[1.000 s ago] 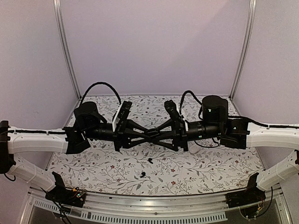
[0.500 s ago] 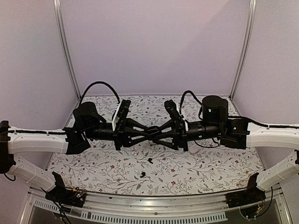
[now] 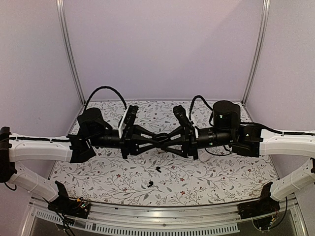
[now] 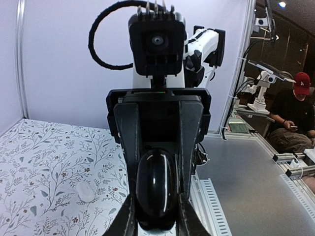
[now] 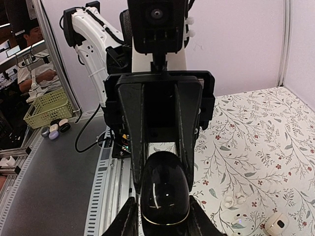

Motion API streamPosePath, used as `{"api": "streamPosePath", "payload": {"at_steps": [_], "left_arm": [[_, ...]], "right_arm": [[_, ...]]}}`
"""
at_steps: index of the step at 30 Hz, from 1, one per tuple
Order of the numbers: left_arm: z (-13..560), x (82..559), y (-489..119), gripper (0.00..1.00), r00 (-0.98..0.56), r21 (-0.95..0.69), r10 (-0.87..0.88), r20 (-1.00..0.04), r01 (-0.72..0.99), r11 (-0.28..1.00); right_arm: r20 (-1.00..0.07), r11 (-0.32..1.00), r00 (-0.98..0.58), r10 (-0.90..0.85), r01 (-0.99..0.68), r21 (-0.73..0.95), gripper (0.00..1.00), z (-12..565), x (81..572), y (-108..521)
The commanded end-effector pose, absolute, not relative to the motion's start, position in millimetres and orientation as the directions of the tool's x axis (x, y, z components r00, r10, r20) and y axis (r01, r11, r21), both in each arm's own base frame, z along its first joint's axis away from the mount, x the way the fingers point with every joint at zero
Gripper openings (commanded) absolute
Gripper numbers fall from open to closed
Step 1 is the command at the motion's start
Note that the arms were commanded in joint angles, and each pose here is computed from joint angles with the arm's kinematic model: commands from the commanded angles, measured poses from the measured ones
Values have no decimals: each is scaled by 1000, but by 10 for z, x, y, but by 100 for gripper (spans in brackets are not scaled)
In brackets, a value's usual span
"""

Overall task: Insert the wireless bluetooth earbuds into the charging case
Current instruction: Pass from the left arm to the right, then open the charging case.

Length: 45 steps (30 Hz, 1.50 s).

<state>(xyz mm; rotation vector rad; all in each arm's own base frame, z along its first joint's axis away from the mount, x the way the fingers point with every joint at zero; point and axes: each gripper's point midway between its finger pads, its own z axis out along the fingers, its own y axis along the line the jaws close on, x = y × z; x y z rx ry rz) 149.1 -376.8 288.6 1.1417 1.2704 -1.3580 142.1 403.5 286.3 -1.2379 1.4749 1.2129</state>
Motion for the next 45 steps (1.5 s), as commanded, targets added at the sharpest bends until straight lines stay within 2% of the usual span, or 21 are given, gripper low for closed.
{"api": "streamPosePath", "payload": {"at_steps": [1,5,8,14,23,30,45], "left_arm": [[2883,1446,-3794,8,-136,-134,-40,-990,990,-47],[2884,1454,-3791,8,-137,-135,-44,-990,990,-41],[2888,1464,-3790,13,-140,-139,-39,-989,990,-34],[2926,1511,-3768,35,-148,-148,-27,-989,989,7],[2957,1565,-3720,53,-153,-152,-3,-988,986,61],[2896,1590,-3808,57,-177,-176,31,-984,983,47],[2825,1631,-3919,54,-184,-181,58,-981,982,52]], "right_arm": [[-978,34,-146,-149,-989,142,31,2958,1405,4017],[-977,37,-148,-153,-989,144,25,2942,1410,4019],[-978,32,-145,-152,-989,142,21,2943,1399,4012],[-976,41,-143,-166,-990,138,14,2905,1408,4001],[-971,67,-111,-213,-993,98,9,2815,1436,3953],[-968,68,-104,-230,-994,91,8,2784,1432,3938],[-966,48,-100,-239,-995,91,6,2744,1388,3926]]}}
